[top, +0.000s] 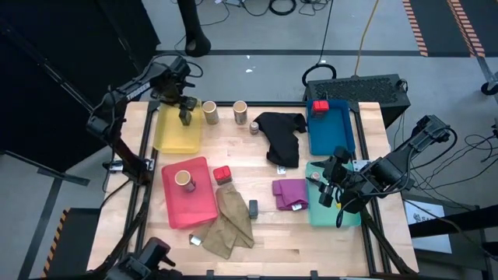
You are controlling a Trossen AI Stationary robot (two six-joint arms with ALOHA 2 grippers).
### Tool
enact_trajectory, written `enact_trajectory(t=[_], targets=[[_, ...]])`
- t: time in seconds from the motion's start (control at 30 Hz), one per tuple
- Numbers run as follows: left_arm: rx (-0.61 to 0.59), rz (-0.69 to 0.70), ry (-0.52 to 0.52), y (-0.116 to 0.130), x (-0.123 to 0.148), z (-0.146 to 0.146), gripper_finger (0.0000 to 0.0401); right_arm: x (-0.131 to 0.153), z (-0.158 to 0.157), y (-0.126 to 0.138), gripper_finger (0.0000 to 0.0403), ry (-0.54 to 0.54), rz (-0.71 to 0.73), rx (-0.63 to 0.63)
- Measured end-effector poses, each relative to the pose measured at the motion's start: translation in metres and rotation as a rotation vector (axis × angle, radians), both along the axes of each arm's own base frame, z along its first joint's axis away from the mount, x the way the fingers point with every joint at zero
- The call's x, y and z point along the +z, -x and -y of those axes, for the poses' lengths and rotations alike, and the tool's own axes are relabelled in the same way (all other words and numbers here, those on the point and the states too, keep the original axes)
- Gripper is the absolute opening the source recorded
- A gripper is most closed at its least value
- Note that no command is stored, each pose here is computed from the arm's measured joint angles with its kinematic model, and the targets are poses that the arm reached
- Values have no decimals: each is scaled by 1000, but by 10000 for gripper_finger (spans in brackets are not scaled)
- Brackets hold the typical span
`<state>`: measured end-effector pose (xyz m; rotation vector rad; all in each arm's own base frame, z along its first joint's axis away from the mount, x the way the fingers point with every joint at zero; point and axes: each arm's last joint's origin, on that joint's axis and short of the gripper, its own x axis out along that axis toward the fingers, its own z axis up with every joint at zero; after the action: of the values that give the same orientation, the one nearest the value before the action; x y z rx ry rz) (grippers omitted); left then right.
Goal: Sort spices by type
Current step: Adjust the red bin
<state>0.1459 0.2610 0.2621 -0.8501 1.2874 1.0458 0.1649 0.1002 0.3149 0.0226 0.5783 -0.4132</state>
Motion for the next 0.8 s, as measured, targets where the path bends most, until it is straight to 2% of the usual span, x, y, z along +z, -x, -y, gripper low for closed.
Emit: enact_trajectory(t=[0.1, 0.17, 0.3, 0.4, 0.6, 0.73, 0.8], targets=[[-43, 22, -45, -5, 27, 19, 228, 0, 0, 0, 215, 1, 0, 0], [-86, 66, -98, -11, 47, 43, 228, 0, 0, 0, 215, 1, 0, 0], [-185, 178, -180, -22, 85, 107, 217, 0, 0, 0, 215, 3, -1, 1], [-253, 265, -215, -27, 103, 160, 190, 0, 0, 0, 215, 3, -1, 1], [-400, 409, -181, -42, 110, 252, 99, 1, -1, -1, 215, -7, 13, 1], [-506, 453, -95, -53, 103, 304, 27, 3, -2, -3, 215, -18, 36, 7], [-537, 449, -55, -56, 98, 327, 9, 3, -3, -4, 215, -15, 42, 15]])
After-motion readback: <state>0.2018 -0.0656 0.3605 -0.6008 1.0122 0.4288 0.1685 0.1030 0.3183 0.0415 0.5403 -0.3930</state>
